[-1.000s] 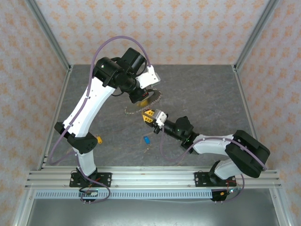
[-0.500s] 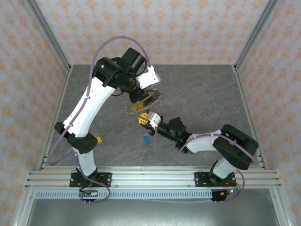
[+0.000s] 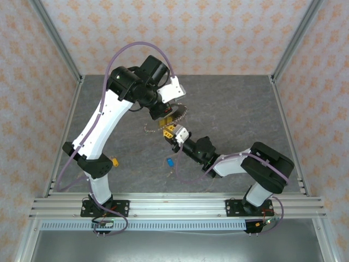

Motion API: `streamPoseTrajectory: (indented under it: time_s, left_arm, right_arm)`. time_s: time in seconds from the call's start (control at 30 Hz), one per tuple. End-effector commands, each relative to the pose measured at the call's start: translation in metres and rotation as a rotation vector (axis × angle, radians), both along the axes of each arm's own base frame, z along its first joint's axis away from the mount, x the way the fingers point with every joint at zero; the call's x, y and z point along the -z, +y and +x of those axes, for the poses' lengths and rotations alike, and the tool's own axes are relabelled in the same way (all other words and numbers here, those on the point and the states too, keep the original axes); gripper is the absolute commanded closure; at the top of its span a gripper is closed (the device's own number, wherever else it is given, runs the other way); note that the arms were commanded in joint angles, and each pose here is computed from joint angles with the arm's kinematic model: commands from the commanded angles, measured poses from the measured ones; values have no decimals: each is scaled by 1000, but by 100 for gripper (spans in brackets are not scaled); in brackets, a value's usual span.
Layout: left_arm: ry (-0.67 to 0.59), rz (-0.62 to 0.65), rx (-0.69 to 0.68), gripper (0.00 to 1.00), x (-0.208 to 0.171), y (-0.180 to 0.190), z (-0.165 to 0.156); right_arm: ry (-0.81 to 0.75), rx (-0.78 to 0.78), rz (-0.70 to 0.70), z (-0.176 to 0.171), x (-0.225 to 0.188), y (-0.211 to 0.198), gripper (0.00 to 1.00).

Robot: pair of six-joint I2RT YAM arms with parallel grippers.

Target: Put the keys on the keyring

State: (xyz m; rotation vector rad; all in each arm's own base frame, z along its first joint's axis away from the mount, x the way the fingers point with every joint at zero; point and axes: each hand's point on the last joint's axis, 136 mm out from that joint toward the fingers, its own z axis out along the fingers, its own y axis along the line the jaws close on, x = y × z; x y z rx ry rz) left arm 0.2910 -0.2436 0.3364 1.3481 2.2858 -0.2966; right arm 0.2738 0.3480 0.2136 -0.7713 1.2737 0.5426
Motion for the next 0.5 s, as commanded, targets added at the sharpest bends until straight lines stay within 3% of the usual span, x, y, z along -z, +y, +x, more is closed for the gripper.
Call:
streamPoseTrajectory:
  time_s: [0.0, 0.47]
  left_arm:
    - [-17, -30, 18, 100, -16, 5, -16]
    - [-24, -31, 13, 100, -17, 5, -15]
  right_arm:
    - [-14, 23, 75, 5, -16, 0, 82]
    - [-13, -86, 40, -16, -8, 5, 82]
